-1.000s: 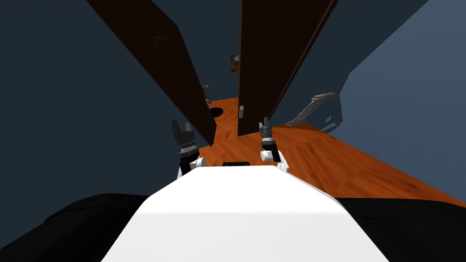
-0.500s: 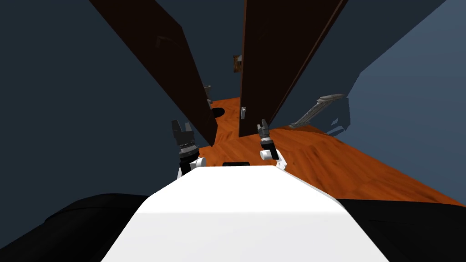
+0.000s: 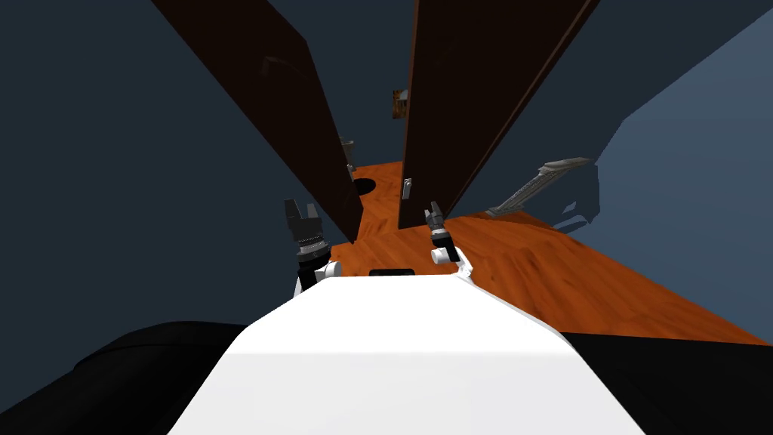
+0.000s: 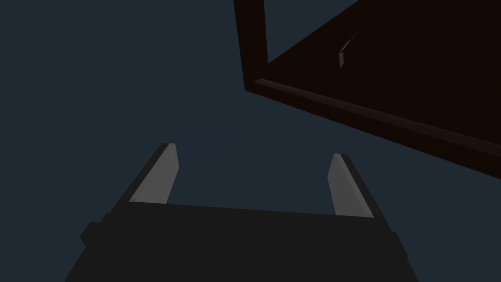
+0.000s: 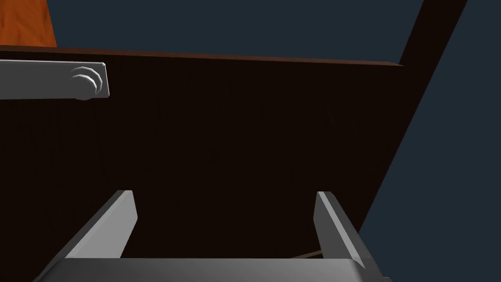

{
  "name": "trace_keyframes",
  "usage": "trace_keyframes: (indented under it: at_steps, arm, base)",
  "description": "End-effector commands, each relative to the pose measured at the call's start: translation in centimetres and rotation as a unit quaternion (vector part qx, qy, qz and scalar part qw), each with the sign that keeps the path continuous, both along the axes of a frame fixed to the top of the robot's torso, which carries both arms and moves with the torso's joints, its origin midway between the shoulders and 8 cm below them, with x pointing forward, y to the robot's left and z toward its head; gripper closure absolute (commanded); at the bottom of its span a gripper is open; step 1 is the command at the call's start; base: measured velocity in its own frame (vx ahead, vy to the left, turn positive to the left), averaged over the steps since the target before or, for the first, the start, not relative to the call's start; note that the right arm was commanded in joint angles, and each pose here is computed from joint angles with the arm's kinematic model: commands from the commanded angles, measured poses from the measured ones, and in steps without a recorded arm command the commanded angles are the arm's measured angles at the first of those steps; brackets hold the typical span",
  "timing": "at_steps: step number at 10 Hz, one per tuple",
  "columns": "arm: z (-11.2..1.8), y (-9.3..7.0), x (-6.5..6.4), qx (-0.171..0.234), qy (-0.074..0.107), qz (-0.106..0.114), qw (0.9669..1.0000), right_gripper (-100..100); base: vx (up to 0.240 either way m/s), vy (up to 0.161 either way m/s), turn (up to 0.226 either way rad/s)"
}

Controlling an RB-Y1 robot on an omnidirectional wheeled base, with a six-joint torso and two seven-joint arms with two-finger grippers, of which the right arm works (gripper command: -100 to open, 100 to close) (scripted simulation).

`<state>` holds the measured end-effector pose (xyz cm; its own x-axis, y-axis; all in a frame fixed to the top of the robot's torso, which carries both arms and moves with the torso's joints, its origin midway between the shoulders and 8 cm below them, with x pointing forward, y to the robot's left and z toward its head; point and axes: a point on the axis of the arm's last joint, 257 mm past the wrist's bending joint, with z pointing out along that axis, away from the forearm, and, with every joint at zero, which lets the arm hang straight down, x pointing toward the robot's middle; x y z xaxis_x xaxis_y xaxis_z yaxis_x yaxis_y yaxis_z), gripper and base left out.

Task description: Push the door open

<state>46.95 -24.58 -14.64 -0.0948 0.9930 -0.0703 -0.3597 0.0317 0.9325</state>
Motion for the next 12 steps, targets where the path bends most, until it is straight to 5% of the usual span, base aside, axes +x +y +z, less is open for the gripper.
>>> trace_keyframes:
  at_steps: [1, 12]
  arm:
    - [-1.2, -0.3, 0.8, 0.004, 0.014, 0.005, 0.9999, -100]
    - [-8.0, -3.5, 3.9, 0.014, 0.089, 0.007, 0.9959, -100]
  base:
    - [0.079, -0.014, 0.1]
    - [0.066, -0.012, 0.068]
